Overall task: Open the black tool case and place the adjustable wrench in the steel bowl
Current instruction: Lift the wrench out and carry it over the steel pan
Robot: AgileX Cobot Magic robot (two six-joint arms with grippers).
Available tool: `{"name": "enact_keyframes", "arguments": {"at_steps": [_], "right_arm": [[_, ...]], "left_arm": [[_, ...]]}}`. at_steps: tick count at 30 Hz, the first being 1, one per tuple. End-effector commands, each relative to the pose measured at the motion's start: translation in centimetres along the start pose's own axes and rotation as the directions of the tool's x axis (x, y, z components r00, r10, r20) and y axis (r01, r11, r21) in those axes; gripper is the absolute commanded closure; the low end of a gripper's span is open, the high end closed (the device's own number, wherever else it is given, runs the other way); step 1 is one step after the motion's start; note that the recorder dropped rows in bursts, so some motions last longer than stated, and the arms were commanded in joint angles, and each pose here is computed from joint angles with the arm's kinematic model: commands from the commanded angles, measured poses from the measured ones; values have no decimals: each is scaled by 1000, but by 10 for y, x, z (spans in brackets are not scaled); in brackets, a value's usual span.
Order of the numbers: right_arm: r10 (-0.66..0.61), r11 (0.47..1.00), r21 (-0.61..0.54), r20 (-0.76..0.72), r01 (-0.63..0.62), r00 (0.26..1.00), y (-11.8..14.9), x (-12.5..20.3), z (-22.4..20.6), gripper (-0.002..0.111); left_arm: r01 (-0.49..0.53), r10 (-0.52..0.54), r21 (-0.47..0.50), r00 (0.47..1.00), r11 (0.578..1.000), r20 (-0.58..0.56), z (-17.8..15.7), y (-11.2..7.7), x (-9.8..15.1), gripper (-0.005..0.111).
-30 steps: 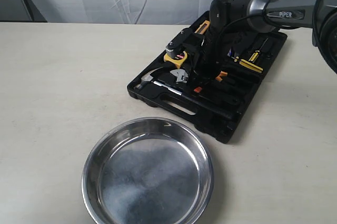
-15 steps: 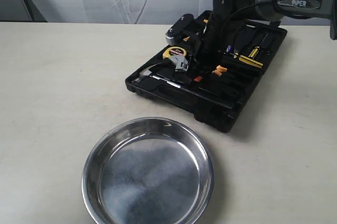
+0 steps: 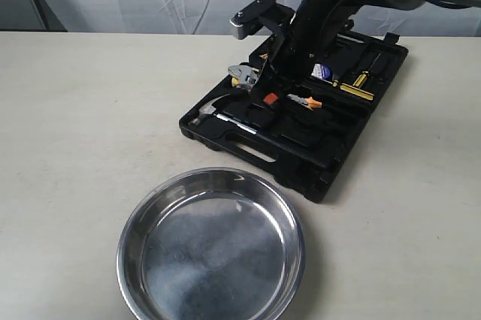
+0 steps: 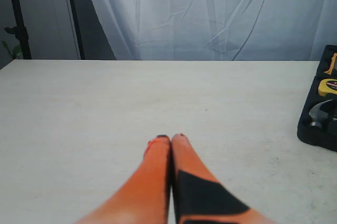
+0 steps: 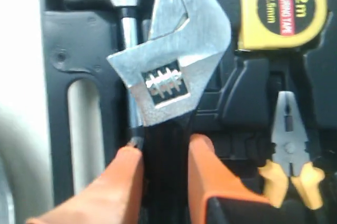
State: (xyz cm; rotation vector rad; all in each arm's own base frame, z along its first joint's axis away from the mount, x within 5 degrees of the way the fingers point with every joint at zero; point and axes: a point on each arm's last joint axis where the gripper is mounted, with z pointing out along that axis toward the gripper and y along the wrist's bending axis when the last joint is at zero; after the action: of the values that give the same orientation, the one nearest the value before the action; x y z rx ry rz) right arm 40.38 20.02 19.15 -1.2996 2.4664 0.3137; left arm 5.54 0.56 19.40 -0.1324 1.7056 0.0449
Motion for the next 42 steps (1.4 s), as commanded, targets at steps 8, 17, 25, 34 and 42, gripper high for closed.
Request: {"name": "enact_keyframes", "arguments": {"at_steps": [8,17,25,34,42], "right_arm": [[-95,956,-272,75,112,993,66,-18,-37,108],[-133,949,-285,35,138,990,127,-1,-11,108],[-106,931,-356,-44,83,993,161,28,6,108],[-108,920,-386,-86,66,990,181,39,25,108],[-100,919,-391,-141,38,985,179,47,48,79]], "left_arm": [[-2,2,-1,1000,1000,11,0,0,0,106],[-2,2,-1,1000,1000,11,0,0,0,106],[-4,4,-2,1000,1000,11,0,0,0,106],[-8,8,-3,1000,1000,11,0,0,0,106],[-19,19,-5,1000,1000,11,0,1,0,106]]}}
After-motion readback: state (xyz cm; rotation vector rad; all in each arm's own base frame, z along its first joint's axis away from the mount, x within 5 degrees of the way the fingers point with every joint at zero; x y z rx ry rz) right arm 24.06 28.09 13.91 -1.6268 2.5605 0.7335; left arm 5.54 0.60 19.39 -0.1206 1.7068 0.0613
